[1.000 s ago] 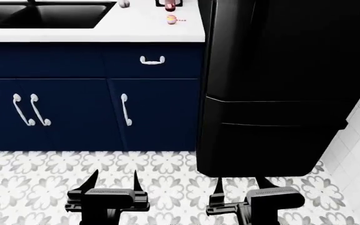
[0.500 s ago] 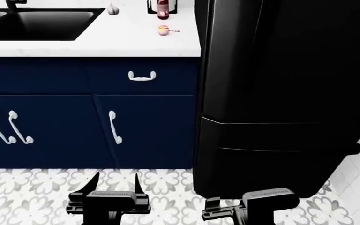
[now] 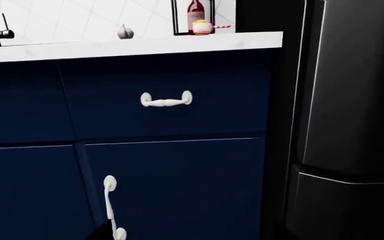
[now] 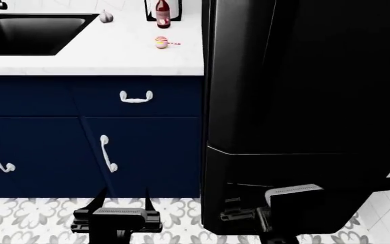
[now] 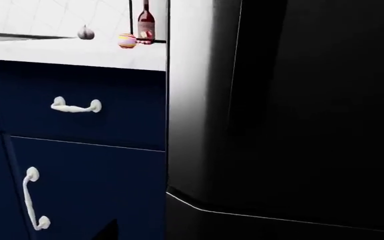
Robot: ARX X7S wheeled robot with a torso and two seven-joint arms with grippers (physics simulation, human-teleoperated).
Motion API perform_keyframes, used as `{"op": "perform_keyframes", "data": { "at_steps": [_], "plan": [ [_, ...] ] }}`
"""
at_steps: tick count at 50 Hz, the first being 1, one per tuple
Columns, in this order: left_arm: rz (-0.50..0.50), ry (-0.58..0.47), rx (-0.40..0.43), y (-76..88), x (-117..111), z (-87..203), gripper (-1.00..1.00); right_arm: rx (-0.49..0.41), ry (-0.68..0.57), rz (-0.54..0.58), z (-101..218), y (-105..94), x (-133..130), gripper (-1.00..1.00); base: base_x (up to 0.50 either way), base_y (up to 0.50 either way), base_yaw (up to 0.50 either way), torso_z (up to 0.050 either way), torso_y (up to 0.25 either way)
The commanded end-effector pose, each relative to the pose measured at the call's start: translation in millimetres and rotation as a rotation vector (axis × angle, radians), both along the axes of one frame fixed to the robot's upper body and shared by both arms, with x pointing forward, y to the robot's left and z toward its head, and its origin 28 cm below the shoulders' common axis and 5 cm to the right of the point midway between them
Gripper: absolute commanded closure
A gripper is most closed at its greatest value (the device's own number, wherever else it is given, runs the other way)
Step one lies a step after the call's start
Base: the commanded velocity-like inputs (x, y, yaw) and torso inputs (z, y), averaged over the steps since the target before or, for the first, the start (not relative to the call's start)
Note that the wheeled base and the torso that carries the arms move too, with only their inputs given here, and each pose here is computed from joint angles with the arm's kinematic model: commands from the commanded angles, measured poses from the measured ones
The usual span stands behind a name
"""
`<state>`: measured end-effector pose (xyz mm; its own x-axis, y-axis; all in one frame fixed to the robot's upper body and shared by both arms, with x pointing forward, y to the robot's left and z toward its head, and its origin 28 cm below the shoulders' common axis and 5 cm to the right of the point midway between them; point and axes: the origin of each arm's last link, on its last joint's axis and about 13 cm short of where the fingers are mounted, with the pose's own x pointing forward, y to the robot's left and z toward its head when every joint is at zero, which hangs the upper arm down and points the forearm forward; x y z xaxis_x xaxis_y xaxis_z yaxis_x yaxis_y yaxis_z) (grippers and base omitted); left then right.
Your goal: Open the fridge door
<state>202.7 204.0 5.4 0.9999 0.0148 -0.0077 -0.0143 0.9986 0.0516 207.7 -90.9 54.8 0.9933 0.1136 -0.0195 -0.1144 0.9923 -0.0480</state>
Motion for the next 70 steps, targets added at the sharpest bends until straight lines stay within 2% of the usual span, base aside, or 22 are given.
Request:
{"op": "perform_keyframes", "data": {
  "at_steps": [1,2,5,7,9,11,14,20,27,37,57,70],
  "plan": [
    [0.002,0.0,-0.014,5.1,4,-3,-1.0,0.002,-0.125,0.067,137,-7.2,-3,-1.0,0.0,0.0,0.0,0.0,0.0],
    [-0.001,0.0,-0.017,5.3,4,-3,-1.0,0.004,-0.153,0.072,157,-8.6,-4,-1.0,0.0,0.0,0.0,0.0,0.0],
    [-0.009,0.002,-0.019,5.3,4,-3,-1.0,-0.023,-0.17,0.063,189,-13.2,0,-1.0,0.0,0.0,0.0,0.0,0.003],
    [-0.014,0.002,-0.017,5.1,4,-4,-1.0,-0.026,-0.195,-0.047,212,-23.6,8,-1.0,0.0,0.0,0.0,0.0,0.0],
    [-0.017,0.002,-0.013,4.9,5,-4,-1.0,-0.03,-0.213,-0.076,230,-19.1,8,-1.0,0.0,0.0,0.0,0.0,0.0],
    [-0.021,0.002,-0.009,4.7,5,-4,-1.0,-0.055,-0.218,0.074,243,-12.1,2,-1.0,0.0,0.0,0.0,0.0,0.0],
    [-0.025,0.004,-0.007,4.6,5,-5,-1.0,-0.082,-0.237,0.055,265,-12.4,12,-1.0,0.0,0.0,0.0,0.0,0.0],
    [-0.025,0.007,-0.003,4.2,5,-5,-1.0,-0.135,-0.236,0.006,289,-13.9,39,-1.0,0.0,0.0,0.0,0.0,0.0],
    [-0.03,0.008,-0.002,4.1,5,-5,-1.0,-0.17,-0.234,-0.038,301,-12.4,61,-1.0,0.0,0.0,0.0,0.0,0.0],
    [-0.04,0.009,-0.002,4.0,5,-6,-1.0,-0.178,-0.192,-0.101,302,-7.7,94,-1.0,0.0,0.0,0.0,0.0,0.0],
    [-0.042,0.009,-0.001,4.3,5,-6,-1.0,-0.14,-0.131,-0.19,288,-3.2,145,-1.0,0.0,0.0,0.0,0.0,0.0],
    [-0.036,0.015,0.004,4.1,5,-5,-1.0,-0.095,-0.088,-0.22,275,-11.1,173,-1.0,0.0,0.0,0.0,0.0,0.0]
  ]
}}
